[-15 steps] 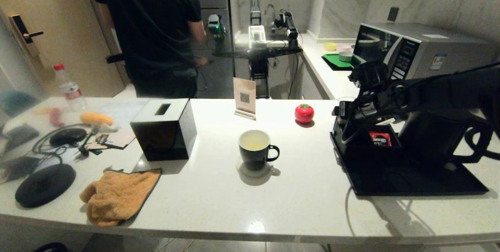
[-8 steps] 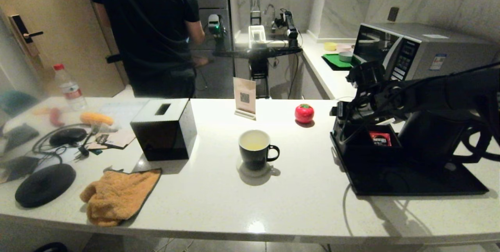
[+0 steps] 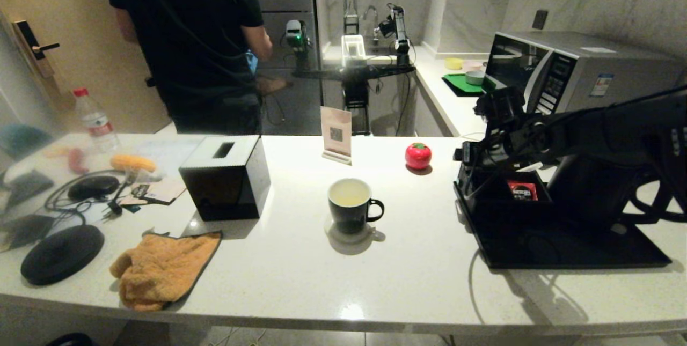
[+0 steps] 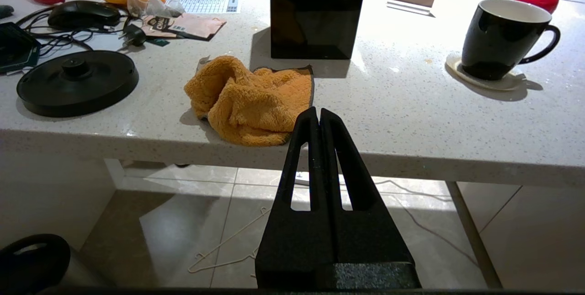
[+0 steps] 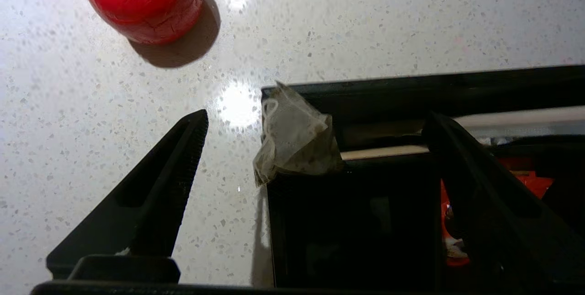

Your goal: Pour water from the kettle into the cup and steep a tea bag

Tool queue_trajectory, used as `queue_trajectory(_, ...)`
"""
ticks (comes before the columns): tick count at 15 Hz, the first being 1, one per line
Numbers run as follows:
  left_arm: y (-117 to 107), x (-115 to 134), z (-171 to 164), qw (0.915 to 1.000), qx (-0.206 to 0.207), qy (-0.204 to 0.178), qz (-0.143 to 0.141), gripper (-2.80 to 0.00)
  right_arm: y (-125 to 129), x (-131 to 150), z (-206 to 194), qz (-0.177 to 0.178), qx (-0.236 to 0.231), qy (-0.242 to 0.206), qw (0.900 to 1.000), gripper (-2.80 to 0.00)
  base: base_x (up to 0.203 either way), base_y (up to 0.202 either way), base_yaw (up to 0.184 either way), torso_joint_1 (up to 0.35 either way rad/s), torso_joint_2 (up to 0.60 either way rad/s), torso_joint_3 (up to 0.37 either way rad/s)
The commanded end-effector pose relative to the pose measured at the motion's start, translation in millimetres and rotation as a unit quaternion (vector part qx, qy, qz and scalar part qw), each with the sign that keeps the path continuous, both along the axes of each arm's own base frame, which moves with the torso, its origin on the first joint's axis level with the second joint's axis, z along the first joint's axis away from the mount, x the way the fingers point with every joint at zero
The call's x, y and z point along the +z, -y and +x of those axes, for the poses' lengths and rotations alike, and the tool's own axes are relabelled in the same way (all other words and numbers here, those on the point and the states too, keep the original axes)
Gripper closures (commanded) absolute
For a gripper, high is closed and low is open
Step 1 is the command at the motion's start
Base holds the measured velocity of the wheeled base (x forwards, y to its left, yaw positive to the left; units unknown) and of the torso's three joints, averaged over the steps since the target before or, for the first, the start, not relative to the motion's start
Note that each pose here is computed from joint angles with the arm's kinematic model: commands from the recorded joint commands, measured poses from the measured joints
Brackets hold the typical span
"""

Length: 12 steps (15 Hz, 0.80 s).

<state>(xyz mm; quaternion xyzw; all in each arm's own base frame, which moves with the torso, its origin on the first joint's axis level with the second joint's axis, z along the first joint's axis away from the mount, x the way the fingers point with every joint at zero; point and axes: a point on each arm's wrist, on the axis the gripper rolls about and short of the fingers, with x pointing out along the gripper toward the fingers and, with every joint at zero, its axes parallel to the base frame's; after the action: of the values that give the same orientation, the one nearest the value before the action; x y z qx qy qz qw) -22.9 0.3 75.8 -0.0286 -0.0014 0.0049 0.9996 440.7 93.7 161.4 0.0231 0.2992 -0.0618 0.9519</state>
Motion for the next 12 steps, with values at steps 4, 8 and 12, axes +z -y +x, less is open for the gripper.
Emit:
queue_trajectory(4,0.0,0.0,0.1,1.0000,0.000,0.000,-0.001,0.00,-1.3,-3.7,2.1,-0.001,0.000,0.001,1.000,-2.80,0.000,0.000,0.000,0.000,0.00,0.000)
queue_trajectory(8,0.0,-0.1,0.1,1.0000,0.000,0.000,-0.001,0.00,-4.5,-4.1,1.2,-0.002,0.003,0.001,1.000,0.00,0.000,0.000,0.000,0.000,0.00,0.000)
queue_trajectory(12,0.0,-0.2,0.1,1.0000,0.000,-0.001,-0.001,0.00,-4.5,-3.5,0.9,-0.002,0.003,0.001,1.000,0.00,0.000,0.000,0.000,0.000,0.00,0.000)
